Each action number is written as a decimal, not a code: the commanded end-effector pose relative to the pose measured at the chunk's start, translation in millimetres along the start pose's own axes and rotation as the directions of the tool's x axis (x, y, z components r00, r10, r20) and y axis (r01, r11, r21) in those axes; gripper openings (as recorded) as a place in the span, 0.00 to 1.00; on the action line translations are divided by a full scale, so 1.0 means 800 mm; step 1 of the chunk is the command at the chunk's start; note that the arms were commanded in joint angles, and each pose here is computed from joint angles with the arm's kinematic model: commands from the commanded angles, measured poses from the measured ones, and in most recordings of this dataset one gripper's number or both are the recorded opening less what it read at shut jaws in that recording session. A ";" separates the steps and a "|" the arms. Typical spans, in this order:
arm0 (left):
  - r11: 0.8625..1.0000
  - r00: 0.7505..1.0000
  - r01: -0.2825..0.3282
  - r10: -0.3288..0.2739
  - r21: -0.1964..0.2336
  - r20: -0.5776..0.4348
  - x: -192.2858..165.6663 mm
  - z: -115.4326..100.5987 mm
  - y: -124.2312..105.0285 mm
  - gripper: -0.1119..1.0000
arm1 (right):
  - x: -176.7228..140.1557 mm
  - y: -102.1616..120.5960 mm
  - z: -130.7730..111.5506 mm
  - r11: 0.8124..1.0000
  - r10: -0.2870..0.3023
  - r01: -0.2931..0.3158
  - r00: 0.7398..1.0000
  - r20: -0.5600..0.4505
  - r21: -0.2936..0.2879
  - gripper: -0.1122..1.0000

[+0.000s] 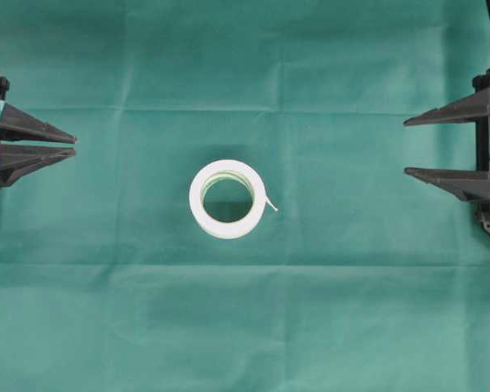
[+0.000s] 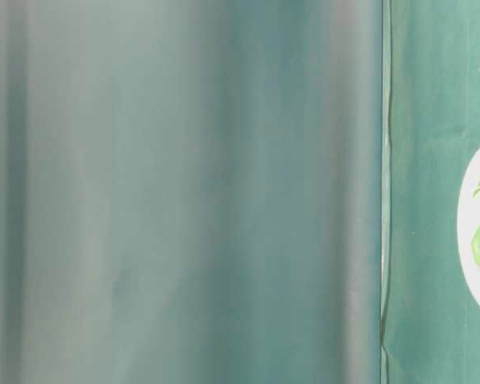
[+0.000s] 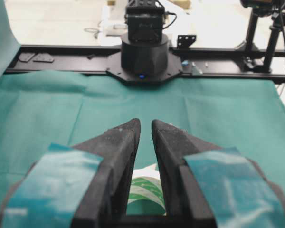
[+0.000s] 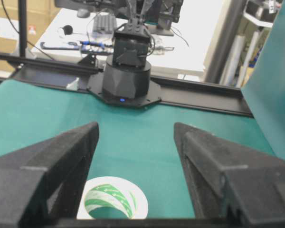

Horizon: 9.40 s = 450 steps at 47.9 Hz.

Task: Peel off the duct tape with your right arm.
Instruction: 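Move the left gripper toward the white tape roll, then rotate the left gripper and close it on the tape roll's rim, then lift the tape roll upright with the left gripper, loose end facing right, then move the right gripper toward the tape's loose end and pinch it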

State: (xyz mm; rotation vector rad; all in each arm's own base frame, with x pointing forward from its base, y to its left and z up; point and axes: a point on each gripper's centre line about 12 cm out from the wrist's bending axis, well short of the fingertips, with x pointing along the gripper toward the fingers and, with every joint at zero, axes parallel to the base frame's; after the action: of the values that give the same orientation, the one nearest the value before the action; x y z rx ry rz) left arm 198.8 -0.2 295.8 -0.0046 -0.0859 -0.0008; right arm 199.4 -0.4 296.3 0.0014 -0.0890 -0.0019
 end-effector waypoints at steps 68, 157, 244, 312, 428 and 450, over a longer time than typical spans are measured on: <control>1.000 0.998 0.027 -0.027 -0.007 -0.054 0.032 -0.042 -0.008 0.98 | -0.011 -0.001 -0.045 1.000 -0.003 0.005 0.997 -0.083 0.023 0.86; 0.977 0.646 0.194 -0.058 0.090 -0.761 0.216 -0.087 -0.038 0.98 | -0.014 -0.001 -0.053 1.000 -0.004 0.006 0.996 -0.084 0.025 0.86; 0.953 0.449 0.291 -0.057 0.086 -0.892 0.244 -0.220 -0.056 0.98 | -0.021 -0.001 -0.066 1.000 -0.002 0.004 0.998 -0.069 0.025 0.86; 0.942 0.435 0.318 -0.048 0.104 -0.899 0.246 -0.204 -0.049 0.31 | -0.022 -0.001 -0.066 1.000 -0.004 0.005 0.999 -0.052 0.026 0.85; 0.936 0.547 0.324 -0.069 0.135 -0.834 0.265 -0.039 -0.059 0.30 | 0.152 -0.002 -0.119 1.000 0.001 0.004 0.980 -0.201 0.022 0.84; 0.937 0.546 0.324 -0.070 0.133 -0.835 0.266 -0.039 -0.060 0.30 | 0.154 -0.002 -0.118 1.000 0.001 0.004 0.980 -0.198 0.022 0.84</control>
State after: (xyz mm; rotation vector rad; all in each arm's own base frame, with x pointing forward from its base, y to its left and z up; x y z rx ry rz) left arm 412.6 -47.6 256.1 0.2857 0.9566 -0.2322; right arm 325.5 -1.8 201.7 0.0258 0.1534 -0.0041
